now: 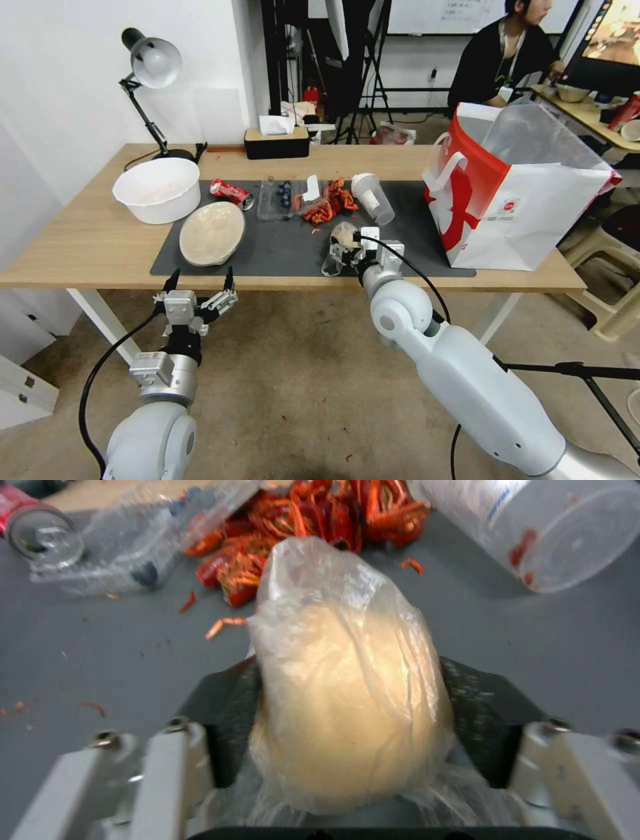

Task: Pick up the trash from the table and place it into the takeout bag.

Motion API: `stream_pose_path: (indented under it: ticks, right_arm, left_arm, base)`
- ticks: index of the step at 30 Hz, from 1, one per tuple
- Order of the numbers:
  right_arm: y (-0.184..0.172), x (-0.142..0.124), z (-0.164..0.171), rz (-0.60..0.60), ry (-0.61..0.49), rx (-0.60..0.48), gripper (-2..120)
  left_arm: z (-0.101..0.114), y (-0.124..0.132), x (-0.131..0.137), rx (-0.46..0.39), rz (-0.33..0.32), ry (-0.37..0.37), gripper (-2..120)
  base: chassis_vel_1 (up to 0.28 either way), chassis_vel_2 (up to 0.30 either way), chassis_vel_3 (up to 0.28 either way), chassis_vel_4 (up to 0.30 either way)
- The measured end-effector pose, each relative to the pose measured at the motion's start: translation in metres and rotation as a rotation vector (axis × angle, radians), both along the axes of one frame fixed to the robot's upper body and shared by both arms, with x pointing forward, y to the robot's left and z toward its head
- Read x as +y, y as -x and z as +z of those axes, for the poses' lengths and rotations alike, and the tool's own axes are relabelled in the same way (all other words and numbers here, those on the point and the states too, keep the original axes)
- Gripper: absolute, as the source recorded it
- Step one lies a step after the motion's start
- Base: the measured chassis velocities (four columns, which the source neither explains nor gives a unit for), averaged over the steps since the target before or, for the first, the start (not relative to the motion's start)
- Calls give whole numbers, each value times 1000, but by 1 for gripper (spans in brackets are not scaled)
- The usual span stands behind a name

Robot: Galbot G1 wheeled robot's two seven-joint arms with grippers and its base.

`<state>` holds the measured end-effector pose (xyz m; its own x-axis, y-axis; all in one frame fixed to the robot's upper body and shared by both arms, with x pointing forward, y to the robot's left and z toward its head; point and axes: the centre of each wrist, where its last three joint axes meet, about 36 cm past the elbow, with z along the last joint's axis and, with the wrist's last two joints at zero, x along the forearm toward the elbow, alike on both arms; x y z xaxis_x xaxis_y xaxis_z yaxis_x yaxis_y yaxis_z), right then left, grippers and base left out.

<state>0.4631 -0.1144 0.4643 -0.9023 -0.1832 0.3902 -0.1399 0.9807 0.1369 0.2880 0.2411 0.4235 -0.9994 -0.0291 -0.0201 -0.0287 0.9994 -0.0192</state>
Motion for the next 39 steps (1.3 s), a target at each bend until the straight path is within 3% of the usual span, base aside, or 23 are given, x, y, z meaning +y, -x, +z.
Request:
stream_pose_path:
  ticks: [4, 13, 16, 22, 26, 27, 29, 35, 39]
  right_arm:
    - [2, 1, -1, -4, 6, 14, 39]
    - [4, -2, 6, -15, -15, -4, 14]
    - [8, -7, 22, -8, -85, -72, 6]
    - [13, -28, 63, 11, -201, -242, 6]
    - [11, -68, 113, -8, -239, -443, 6]
    - [11, -68, 113, -8, -239, -443, 6]
    - [9, -93, 138, -44, -230, -525, 6]
    - [4, -134, 181, -155, -176, -609, 6]
    - [-4, -155, 201, -282, -113, -574, 6]
  left_arm:
    - [0, 0, 0, -1, 0, 1, 100]
    - [-2, 1, -1, 0, 0, 0, 100]
    - [-2, 1, 0, -1, 1, -3, 100]
    - [-2, 1, 2, -2, 4, -8, 100]
    - [-2, 0, 2, -1, 4, -9, 100]
    - [-2, 0, 2, -1, 4, -9, 100]
    - [-3, 0, 0, 0, 1, -10, 100]
    - [-4, 1, -4, 2, -7, -11, 100]
    - [-5, 1, -7, 2, -14, -8, 100]
  base:
    - [0, 0, 0, 0]
    - [0, 0, 0, 0]
    - [0, 0, 0, 0]
    - [0, 0, 0, 0]
    - [0, 0, 0, 0]
    - [0, 0, 0, 0]
    - [0, 0, 0, 0]
    - [0, 0, 0, 0]
    - [0, 0, 0, 0]
